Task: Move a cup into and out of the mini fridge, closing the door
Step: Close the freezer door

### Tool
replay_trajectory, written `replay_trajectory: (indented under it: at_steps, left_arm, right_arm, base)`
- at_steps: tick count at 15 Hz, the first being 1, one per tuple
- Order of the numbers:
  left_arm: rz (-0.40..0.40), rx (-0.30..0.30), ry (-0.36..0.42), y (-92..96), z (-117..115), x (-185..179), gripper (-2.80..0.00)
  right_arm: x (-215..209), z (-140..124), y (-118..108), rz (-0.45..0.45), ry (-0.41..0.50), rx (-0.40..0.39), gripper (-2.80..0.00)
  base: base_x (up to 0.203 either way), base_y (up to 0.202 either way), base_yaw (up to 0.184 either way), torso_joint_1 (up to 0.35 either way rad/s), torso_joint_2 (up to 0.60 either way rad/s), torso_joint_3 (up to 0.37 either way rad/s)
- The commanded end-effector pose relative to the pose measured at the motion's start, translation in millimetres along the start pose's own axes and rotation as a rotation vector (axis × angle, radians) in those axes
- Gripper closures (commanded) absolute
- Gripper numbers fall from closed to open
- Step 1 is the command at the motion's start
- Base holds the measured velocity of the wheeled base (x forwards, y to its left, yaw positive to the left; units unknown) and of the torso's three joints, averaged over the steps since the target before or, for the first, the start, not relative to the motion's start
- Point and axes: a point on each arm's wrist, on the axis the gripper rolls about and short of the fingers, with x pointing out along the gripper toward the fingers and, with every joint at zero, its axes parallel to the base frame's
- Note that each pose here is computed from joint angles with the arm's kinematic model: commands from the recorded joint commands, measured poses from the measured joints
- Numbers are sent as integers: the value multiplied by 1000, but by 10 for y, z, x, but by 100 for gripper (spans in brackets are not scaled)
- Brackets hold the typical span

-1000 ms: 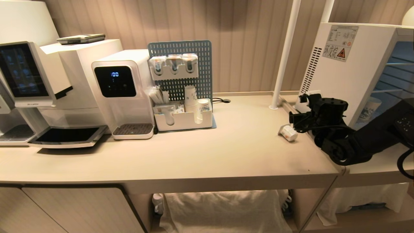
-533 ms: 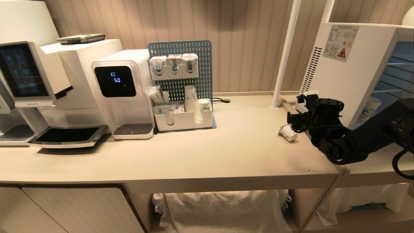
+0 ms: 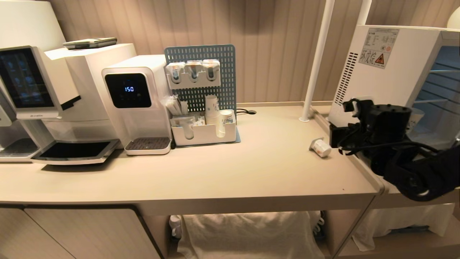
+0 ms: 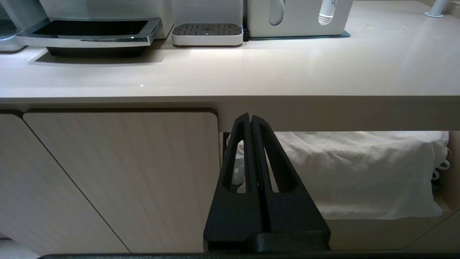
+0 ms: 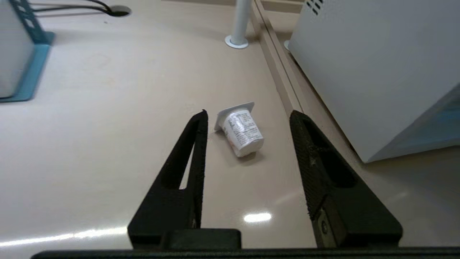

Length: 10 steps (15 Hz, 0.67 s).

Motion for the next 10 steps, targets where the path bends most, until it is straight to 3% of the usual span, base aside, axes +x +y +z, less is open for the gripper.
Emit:
replay_trajectory:
  at_steps: [1,3,6,8,10]
  left_arm:
    - [2,-1,1,-1,1,1,0]
    - [0,0,1,0,1,1,0]
    - [0,-1,1,0,1,1,0]
    - [0,-1,1,0,1,1,0]
    - [0,-1,1,0,1,1,0]
  right_arm:
    - [-681,383,-242,10,-135,63,0]
    - [-1225,563,-498,-81,-215,123,0]
    - [-2146,724,-949,-344,-318,268,0]
    - [-2705,587,-1312,-530,-362,345,0]
    - [-3172,308,-1515,-662,-400,374,0]
  base:
    - [0,0,0,0,0,0]
    - [0,0,0,0,0,0]
    - [0,0,0,0,0,0]
    - [0,0,0,0,0,0]
    - [0,0,0,0,0,0]
